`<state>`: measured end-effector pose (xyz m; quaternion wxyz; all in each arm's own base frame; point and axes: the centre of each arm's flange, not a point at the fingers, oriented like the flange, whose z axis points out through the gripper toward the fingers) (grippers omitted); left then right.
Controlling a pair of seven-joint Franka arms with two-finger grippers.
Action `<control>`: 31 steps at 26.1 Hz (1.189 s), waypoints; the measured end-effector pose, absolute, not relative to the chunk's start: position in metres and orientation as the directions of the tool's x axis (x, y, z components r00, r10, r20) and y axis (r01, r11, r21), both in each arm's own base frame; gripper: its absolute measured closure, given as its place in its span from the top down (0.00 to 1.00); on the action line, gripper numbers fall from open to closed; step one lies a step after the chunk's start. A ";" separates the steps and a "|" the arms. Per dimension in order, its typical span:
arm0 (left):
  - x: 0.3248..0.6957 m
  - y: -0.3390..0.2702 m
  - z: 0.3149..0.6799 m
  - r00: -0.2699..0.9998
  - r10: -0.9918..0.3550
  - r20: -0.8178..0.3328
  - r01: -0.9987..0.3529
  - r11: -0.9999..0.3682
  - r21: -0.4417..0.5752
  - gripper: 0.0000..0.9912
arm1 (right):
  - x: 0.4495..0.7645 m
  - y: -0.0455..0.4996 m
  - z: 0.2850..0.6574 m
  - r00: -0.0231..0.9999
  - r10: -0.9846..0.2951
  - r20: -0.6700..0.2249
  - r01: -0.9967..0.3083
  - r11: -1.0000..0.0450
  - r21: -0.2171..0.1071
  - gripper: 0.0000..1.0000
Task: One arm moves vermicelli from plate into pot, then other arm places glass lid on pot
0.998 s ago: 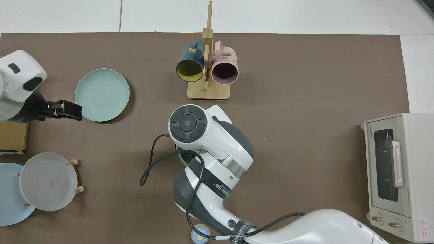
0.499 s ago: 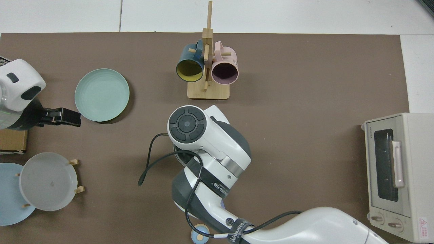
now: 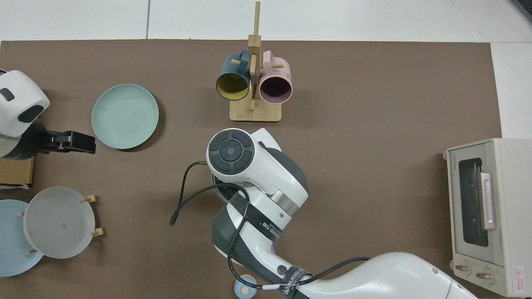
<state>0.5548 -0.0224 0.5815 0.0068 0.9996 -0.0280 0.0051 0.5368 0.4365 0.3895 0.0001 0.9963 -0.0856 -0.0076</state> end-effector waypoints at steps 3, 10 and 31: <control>0.555 -0.023 0.586 0.998 -0.057 0.020 -0.058 -0.998 0.013 1.00 | 0.536 0.437 0.387 0.985 -0.170 -0.018 -0.170 -0.985 0.004 0.44; 0.555 -0.024 0.594 0.998 -0.059 0.036 -0.060 -0.998 0.012 1.00 | 0.536 0.436 0.380 0.985 -0.169 -0.028 -0.169 -0.986 0.011 0.44; 0.555 -0.026 0.599 0.997 -0.062 0.045 -0.062 -0.998 0.011 1.00 | 0.537 0.434 0.378 0.985 -0.172 -0.019 -0.172 -0.985 0.000 0.44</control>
